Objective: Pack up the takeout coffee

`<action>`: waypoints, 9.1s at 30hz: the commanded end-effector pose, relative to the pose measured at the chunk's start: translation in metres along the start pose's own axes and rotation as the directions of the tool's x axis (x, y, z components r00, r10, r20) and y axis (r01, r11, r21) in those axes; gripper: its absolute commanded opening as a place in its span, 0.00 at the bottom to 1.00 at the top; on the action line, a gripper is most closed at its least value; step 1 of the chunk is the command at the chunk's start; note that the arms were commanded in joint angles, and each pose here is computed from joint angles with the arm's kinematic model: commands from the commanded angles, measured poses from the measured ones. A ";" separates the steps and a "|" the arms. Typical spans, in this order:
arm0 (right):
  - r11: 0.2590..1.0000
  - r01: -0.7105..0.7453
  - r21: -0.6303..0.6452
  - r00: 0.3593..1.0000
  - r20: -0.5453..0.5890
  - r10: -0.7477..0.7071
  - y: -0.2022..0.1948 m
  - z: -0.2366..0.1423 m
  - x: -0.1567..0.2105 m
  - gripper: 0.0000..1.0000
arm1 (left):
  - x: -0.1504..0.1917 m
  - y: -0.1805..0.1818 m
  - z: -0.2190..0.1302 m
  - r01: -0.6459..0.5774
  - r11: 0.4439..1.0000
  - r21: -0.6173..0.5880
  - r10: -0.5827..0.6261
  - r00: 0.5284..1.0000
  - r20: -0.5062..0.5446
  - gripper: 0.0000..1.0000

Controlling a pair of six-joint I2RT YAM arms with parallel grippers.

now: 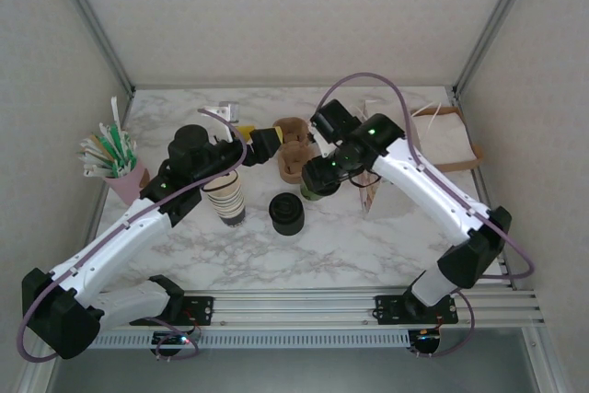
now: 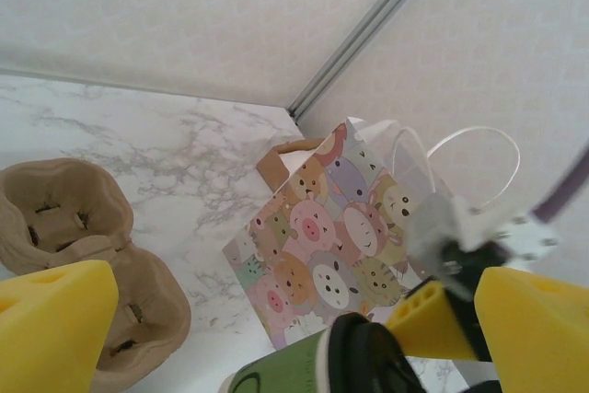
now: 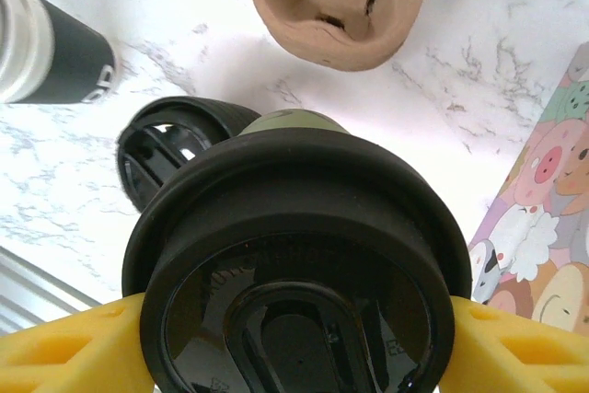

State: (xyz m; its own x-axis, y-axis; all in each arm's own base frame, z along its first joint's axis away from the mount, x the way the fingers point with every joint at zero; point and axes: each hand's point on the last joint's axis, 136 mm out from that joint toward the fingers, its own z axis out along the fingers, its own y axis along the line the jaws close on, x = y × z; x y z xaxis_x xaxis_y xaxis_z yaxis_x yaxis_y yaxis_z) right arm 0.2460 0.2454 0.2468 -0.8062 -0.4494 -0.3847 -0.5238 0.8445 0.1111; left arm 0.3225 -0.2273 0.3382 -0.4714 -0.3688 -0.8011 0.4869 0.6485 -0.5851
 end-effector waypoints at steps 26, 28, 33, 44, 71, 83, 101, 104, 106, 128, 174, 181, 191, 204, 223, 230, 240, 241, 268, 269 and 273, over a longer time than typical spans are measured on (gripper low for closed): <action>0.988 -0.137 0.068 0.867 0.490 0.087 -0.044 -0.194 0.012 0.69 | -0.033 -0.083 0.059 0.082 0.940 0.330 -0.053 0.994 -0.096 0.94; 0.983 -0.162 0.090 0.855 0.510 0.094 -0.051 -0.202 0.014 0.69 | -0.027 -0.091 0.068 0.080 0.934 0.348 -0.039 0.992 -0.123 0.93; 0.962 -0.227 0.152 0.835 0.539 0.112 -0.069 -0.216 0.021 0.68 | -0.009 -0.110 0.090 0.080 0.922 0.378 -0.009 0.983 -0.186 0.90; 0.886 -0.345 0.310 0.866 0.468 0.173 -0.105 -0.212 0.024 0.68 | 0.027 -0.116 0.136 0.125 0.915 0.385 -0.001 0.952 -0.307 0.72; 0.864 -0.356 0.357 0.932 0.063 0.358 -0.143 -0.112 0.022 0.69 | 0.050 -0.114 0.146 0.178 0.895 0.409 -0.011 0.926 -0.379 0.02; 0.888 -0.337 0.312 0.933 -0.013 0.359 -0.138 -0.092 0.025 0.68 | 0.040 -0.115 0.124 0.175 0.906 0.386 -0.031 0.936 -0.351 0.00; 0.917 -0.291 0.273 0.938 -0.105 0.329 -0.128 -0.066 0.021 0.69 | 0.045 -0.103 0.103 0.179 0.926 0.334 -0.062 0.941 -0.332 0.00; 0.922 -0.272 0.277 0.943 -0.115 0.313 -0.125 -0.063 0.017 0.69 | 0.046 -0.101 0.103 0.172 0.929 0.329 -0.057 0.942 -0.331 0.00; 0.924 -0.261 0.278 0.945 -0.122 0.303 -0.122 -0.061 0.016 0.69 | 0.046 -0.099 0.103 0.163 0.933 0.321 -0.052 0.943 -0.328 0.00; 0.940 -0.233 0.250 0.940 -0.189 0.283 -0.109 -0.040 0.012 0.70 | 0.033 -0.076 0.101 0.160 0.935 0.316 -0.049 0.942 -0.331 0.00; 0.918 -0.245 0.311 0.897 -0.288 0.337 -0.139 0.030 0.004 0.69 | 0.043 -0.068 0.100 0.165 0.941 0.296 -0.057 0.938 -0.343 0.01; 0.920 -0.255 0.297 0.905 -0.263 0.335 -0.138 0.033 -0.004 0.69 | 0.045 -0.066 0.101 0.172 0.941 0.293 -0.065 0.937 -0.344 0.01; 0.922 -0.246 0.298 0.900 -0.282 0.332 -0.139 0.048 0.001 0.69 | 0.044 -0.066 0.101 0.172 0.943 0.286 -0.069 0.939 -0.338 0.04; 0.929 -0.253 0.269 0.914 -0.247 0.321 -0.135 0.043 -0.003 0.69 | 0.034 -0.067 0.096 0.156 0.948 0.278 -0.068 0.951 -0.301 0.47; 0.933 -0.255 0.256 0.921 -0.228 0.314 -0.132 0.037 0.002 0.68 | 0.038 -0.059 0.099 0.181 0.954 0.241 -0.101 0.945 -0.310 0.67; 0.932 -0.257 0.257 0.924 -0.219 0.315 -0.133 0.038 0.001 0.69 | 0.039 -0.058 0.099 0.178 0.955 0.237 -0.099 0.945 -0.312 0.67; 0.931 -0.260 0.258 0.921 -0.223 0.319 -0.133 0.040 0.002 0.69 | 0.039 -0.058 0.098 0.175 0.956 0.237 -0.096 0.945 -0.311 0.67; 0.931 -0.261 0.257 0.921 -0.222 0.320 -0.133 0.040 0.002 0.69 | 0.039 -0.058 0.098 0.175 0.955 0.238 -0.096 0.945 -0.311 0.67; 0.928 -0.260 0.268 0.912 -0.248 0.327 -0.134 0.044 0.007 0.69 | 0.041 -0.055 0.099 0.177 0.957 0.231 -0.099 0.944 -0.314 0.67; 0.928 -0.260 0.268 0.912 -0.248 0.327 -0.134 0.044 0.007 0.69 | 0.041 -0.055 0.099 0.177 0.957 0.232 -0.098 0.944 -0.314 0.67; 0.923 -0.259 0.286 0.906 -0.259 0.334 -0.136 0.041 0.010 0.69 | 0.041 -0.054 0.100 0.177 0.957 0.229 -0.099 0.944 -0.314 0.67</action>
State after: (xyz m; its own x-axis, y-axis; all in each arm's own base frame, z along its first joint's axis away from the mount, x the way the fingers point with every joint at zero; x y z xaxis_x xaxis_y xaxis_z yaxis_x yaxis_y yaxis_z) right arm 0.3289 0.1425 0.1857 -0.9755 -0.1984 -0.0953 -0.1943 0.9796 -0.0512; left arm 0.3501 -0.3500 0.3109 -0.7484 -0.1796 -0.6385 0.5343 0.4071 -0.7408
